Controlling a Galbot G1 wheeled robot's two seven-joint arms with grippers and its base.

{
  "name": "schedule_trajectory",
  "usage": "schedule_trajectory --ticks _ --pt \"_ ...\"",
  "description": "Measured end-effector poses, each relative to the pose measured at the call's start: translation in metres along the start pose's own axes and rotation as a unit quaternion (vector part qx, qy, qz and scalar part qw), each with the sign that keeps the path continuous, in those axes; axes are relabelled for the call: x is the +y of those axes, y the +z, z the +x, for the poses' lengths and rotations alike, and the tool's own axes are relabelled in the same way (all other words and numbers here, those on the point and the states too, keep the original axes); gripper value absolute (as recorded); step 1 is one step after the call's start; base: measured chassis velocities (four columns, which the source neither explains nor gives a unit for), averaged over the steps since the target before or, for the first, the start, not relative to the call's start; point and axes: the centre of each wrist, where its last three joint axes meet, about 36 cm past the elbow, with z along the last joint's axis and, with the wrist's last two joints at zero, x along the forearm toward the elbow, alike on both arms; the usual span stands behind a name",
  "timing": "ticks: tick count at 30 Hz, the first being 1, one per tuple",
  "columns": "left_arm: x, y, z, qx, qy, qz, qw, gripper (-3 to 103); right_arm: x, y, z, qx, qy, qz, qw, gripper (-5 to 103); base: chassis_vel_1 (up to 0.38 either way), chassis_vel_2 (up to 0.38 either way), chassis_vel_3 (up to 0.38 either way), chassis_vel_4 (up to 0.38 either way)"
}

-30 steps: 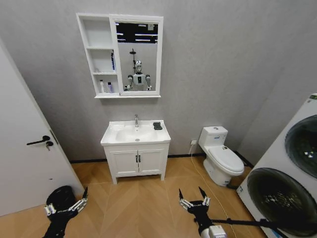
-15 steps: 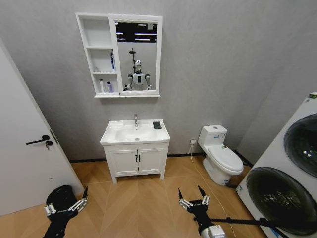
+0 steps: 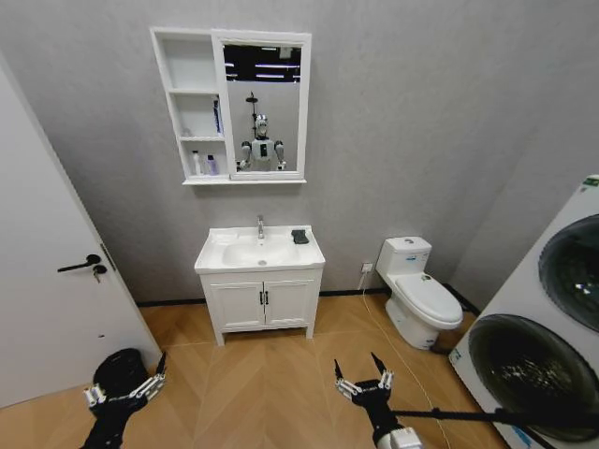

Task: Move facial cleanser and shampoo from washbasin to cabinet, then wipe washbasin with towel.

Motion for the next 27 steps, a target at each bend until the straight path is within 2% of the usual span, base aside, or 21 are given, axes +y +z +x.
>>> schedule_trajectory --ticks 27 --pt "0.0000 0.0000 0.0000 0.000 0.000 0.000 1.0000 100 -0.0021 -0.0030 0.0058 -0.010 0.000 -0.008 1.000 100 0.000 0.000 0.000 0.000"
